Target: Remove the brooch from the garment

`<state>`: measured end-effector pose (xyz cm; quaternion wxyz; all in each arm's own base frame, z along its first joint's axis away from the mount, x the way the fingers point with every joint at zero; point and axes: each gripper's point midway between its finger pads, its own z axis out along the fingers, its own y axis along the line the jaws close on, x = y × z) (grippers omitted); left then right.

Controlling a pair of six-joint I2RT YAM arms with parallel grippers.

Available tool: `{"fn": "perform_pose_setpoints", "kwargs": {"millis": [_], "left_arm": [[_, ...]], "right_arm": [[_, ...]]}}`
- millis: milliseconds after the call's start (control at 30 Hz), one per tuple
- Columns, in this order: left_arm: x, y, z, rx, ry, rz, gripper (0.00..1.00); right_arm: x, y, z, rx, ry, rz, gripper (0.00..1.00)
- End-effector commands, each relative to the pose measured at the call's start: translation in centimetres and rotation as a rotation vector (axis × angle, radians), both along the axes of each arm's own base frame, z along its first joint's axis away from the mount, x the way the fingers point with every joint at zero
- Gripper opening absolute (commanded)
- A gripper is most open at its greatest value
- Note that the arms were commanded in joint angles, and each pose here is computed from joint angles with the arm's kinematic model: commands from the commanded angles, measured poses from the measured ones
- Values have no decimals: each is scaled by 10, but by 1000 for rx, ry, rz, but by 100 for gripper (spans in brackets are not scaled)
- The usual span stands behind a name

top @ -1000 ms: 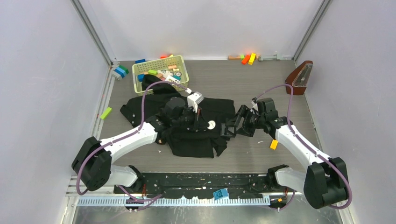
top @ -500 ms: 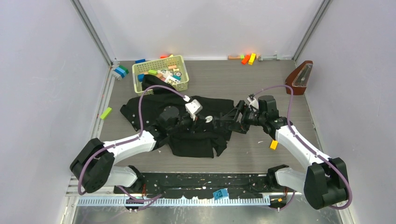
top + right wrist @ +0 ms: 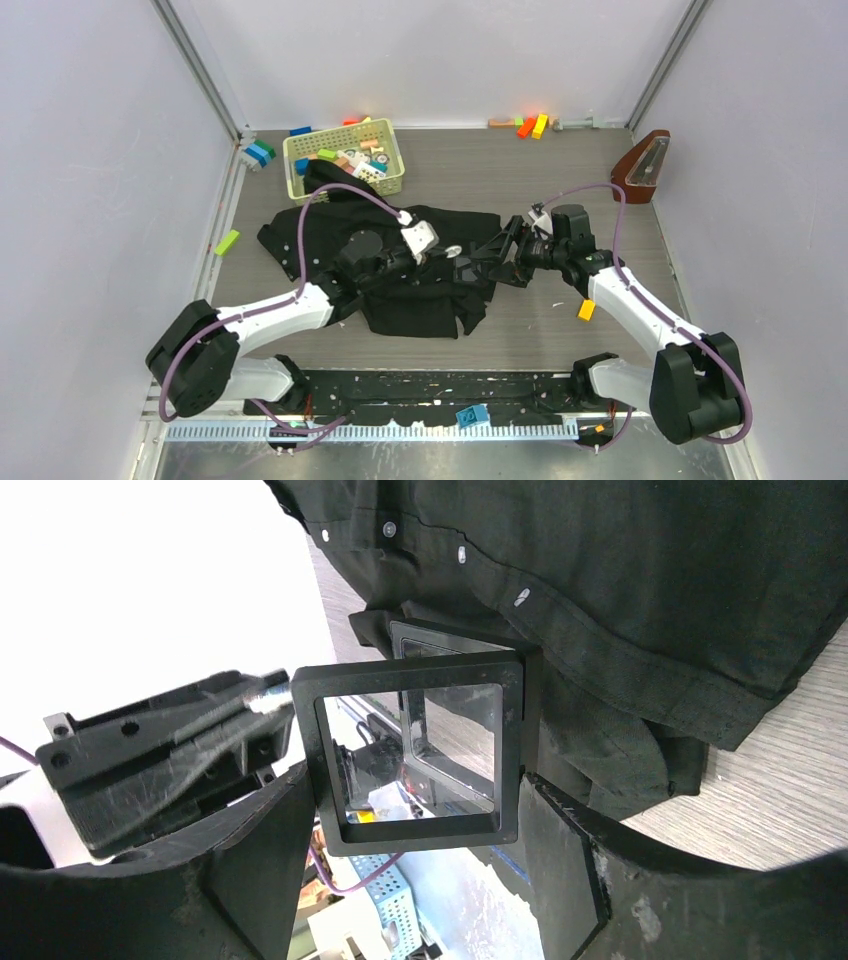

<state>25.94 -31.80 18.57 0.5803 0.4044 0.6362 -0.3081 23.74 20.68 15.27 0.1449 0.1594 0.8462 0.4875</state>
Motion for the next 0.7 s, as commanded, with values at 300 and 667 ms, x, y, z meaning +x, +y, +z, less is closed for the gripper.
{"fn": "perform_pose_setpoints", "kwargs": {"millis": [300,667], "left_arm": [[-14,-19,-16,54,-102,-118,0],[-9,-17,-20,81,-150,-93,0]], "right_arm": [[9,8,32,89,-66,-1,35],[10,12,29,126,-43,3,34]]}}
